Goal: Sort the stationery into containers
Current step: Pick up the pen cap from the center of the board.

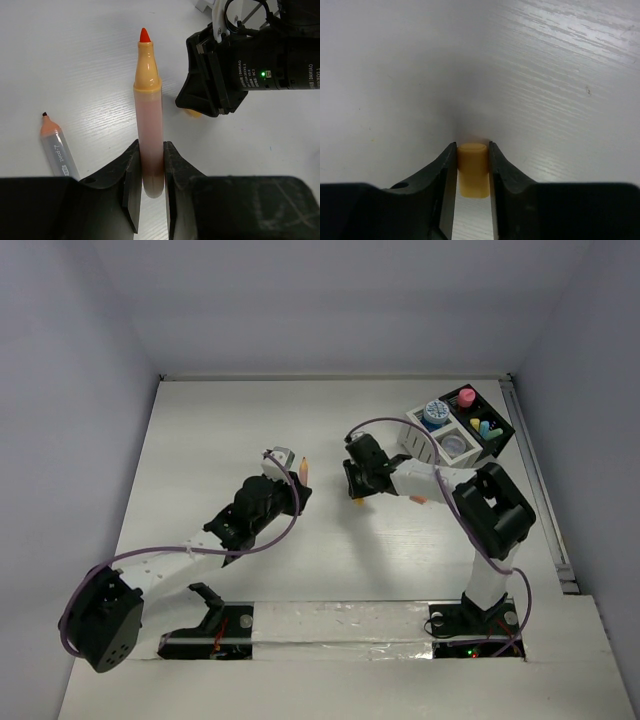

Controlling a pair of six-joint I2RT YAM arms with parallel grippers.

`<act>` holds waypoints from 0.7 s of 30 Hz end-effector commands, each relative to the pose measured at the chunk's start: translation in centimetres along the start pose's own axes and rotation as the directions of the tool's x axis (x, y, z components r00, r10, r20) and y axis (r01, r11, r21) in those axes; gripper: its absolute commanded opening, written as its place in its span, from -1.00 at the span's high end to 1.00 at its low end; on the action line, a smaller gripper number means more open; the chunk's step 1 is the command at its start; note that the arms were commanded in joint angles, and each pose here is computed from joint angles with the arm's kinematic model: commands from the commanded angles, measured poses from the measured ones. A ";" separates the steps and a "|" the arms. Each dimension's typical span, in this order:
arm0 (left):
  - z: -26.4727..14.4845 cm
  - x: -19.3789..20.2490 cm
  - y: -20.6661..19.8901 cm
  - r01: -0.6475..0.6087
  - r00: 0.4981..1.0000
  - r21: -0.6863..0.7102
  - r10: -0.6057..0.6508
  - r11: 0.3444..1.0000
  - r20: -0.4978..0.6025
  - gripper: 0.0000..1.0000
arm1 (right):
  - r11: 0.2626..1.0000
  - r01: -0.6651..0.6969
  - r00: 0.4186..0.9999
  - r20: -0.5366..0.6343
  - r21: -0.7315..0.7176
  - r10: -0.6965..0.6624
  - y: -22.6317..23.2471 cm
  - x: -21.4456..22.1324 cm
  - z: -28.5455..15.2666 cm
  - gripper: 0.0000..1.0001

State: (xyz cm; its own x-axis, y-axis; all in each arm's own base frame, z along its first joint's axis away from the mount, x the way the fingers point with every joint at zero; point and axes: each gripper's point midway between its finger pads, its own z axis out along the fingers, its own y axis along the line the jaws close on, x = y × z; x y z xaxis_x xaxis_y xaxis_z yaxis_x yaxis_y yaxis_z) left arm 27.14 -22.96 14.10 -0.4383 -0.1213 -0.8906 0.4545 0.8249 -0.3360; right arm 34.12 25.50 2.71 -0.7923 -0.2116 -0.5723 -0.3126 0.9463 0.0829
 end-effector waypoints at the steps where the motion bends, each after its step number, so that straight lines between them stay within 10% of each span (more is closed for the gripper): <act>1: 0.1 -0.8 -0.3 -0.004 0.999 0.019 0.003 1.000 0.037 1.00 | 1.000 0.005 0.999 0.037 -0.003 -0.005 0.4 -1.6 0.0 0.58; 7: -0.2 -0.7 -3.1 0.001 0.999 0.181 -0.008 0.984 0.038 1.00 | 0.999 -0.027 0.981 0.194 -0.025 0.031 0.6 -5.6 -3.9 0.78; 14: 0.0 -0.6 -5.6 0.073 0.996 0.311 -0.084 0.948 0.023 1.00 | 0.966 -0.124 0.787 0.571 -0.229 0.236 2.4 -15.4 -14.7 0.93; 21: 0.9 -1.3 -7.3 0.120 0.991 0.335 -0.132 0.935 0.014 1.00 | 0.888 -0.107 0.664 0.633 -0.447 0.399 4.9 -18.6 -20.2 0.97</act>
State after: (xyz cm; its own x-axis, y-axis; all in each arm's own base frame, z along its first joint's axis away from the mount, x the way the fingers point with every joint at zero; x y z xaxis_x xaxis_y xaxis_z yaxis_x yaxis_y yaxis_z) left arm 24.89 -27.61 14.17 -0.5212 -0.1733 -0.8357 0.5855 0.6398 -0.4979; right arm 36.79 27.67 28.51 -0.3382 0.2948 -0.8937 -0.3774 0.8274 0.4158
